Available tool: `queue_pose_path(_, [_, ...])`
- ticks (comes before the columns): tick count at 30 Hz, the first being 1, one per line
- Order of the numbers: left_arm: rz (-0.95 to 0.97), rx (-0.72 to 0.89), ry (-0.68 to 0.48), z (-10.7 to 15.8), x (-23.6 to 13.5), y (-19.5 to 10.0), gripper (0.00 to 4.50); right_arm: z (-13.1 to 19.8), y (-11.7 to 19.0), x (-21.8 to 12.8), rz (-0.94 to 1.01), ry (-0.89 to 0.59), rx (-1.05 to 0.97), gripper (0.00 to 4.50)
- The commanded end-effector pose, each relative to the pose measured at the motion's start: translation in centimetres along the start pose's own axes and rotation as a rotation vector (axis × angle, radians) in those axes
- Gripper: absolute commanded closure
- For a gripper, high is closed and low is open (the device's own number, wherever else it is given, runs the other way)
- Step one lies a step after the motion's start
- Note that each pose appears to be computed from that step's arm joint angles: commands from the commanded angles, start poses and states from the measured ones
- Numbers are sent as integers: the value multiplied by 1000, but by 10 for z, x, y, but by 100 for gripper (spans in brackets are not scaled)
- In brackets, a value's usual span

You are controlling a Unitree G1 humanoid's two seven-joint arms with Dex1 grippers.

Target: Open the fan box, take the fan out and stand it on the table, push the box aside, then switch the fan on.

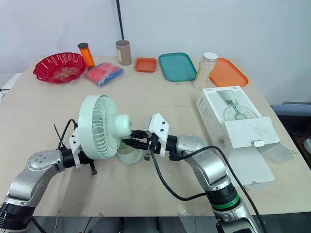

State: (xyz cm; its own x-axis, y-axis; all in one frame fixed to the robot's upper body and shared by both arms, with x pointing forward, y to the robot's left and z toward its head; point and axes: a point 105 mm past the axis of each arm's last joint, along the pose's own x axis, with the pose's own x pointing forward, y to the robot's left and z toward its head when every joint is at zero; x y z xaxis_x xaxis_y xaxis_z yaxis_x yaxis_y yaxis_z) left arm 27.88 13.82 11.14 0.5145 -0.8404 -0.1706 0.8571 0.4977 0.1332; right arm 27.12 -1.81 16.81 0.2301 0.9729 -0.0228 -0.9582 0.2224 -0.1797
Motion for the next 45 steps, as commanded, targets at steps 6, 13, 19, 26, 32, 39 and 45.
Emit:
queue_pose_path(6, [-95,53,-80,22,11,-21,446,8,10,8,40,-24,-23,392])
queue_pose_path(13, [-94,51,-83,22,11,-22,446,8,10,8,40,-22,-23,392])
queue_pose_path(19, [-90,53,-84,22,12,-22,446,7,9,8,38,-19,-24,392])
queue_pose_path(26, [-62,52,-84,22,10,-18,446,7,9,7,37,-19,-27,392])
queue_pose_path(32, [-20,45,-68,20,-1,-13,446,6,8,6,37,-13,-28,392])
queue_pose_path(39, [40,44,-65,23,-9,-4,446,6,7,4,36,-11,-30,392])
queue_pose_path(45, [129,41,-18,16,-30,7,446,6,7,0,40,-5,-33,392])
